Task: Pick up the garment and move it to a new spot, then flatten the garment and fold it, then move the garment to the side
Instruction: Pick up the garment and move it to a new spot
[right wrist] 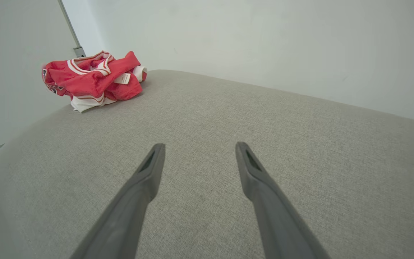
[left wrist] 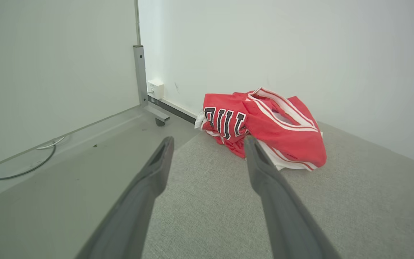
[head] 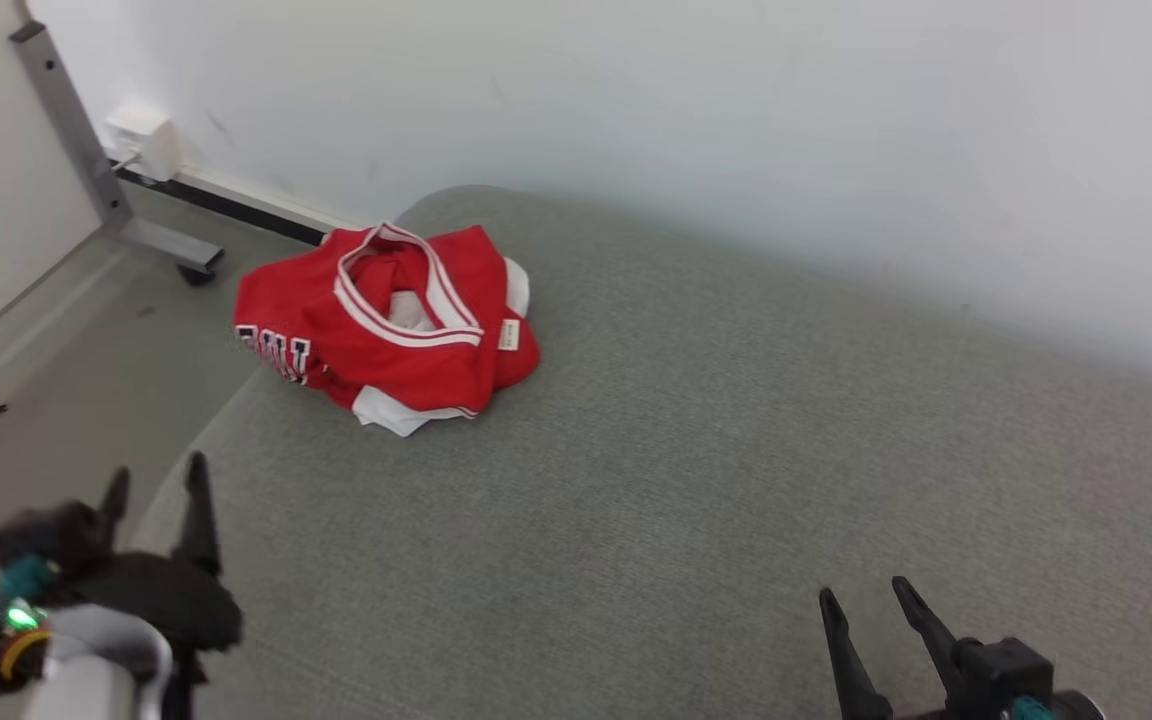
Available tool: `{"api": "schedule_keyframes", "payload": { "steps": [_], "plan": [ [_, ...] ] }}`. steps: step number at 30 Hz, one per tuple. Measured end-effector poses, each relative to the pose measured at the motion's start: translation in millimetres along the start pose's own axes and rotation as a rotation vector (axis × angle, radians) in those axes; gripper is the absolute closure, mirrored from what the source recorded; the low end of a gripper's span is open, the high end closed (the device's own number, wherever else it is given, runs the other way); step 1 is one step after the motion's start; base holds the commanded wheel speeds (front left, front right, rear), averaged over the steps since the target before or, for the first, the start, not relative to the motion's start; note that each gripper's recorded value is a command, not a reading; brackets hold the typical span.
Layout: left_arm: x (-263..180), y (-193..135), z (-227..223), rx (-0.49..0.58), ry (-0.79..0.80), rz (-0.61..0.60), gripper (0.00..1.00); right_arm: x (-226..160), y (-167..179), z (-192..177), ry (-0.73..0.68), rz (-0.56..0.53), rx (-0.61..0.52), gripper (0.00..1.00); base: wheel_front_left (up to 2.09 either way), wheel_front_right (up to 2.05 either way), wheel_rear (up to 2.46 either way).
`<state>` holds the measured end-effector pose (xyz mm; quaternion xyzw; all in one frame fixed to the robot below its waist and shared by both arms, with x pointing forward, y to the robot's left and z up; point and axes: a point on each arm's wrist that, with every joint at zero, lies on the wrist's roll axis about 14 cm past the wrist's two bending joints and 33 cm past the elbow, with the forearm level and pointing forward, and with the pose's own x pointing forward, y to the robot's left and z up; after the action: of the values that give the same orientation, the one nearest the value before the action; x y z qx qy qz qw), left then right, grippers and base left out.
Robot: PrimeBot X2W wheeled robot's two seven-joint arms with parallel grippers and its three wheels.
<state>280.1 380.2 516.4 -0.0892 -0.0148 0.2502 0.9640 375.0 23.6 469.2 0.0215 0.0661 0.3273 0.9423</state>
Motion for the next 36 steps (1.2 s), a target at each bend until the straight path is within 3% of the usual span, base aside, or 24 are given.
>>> {"api": "schedule_keyframes", "payload": {
  "steps": [8, 12, 16, 25, 36],
  "plan": [
    [64.5, 6.0, 47.6, -0.051, 0.047, -0.013, 0.00, -3.3, -27.5, 23.3, -0.044, -0.068, -0.045, 0.00, 0.00, 0.00, 0.00],
    [99.5, -8.7, 56.9, -0.196, 0.111, -0.031, 0.00, -2.1, -50.9, 21.6, -0.046, -0.118, -0.029, 0.00, 0.00, 0.00, 0.00],
    [134.4, -25.4, 54.7, -0.235, 0.177, -0.057, 0.00, 2.5, -68.9, 6.9, -0.019, -0.152, 0.009, 0.00, 0.00, 0.00, 0.00],
    [192.5, -63.3, -8.1, -0.176, 0.425, -0.035, 0.00, 2.0, -108.1, -42.5, 0.073, -0.245, 0.087, 0.00, 0.00, 0.00, 0.00],
    [198.2, -82.0, -106.0, -0.115, 0.755, 0.037, 0.00, -9.8, -134.8, -80.2, 0.139, -0.330, 0.141, 0.00, 0.00, 0.00, 0.00]
  ]
}}
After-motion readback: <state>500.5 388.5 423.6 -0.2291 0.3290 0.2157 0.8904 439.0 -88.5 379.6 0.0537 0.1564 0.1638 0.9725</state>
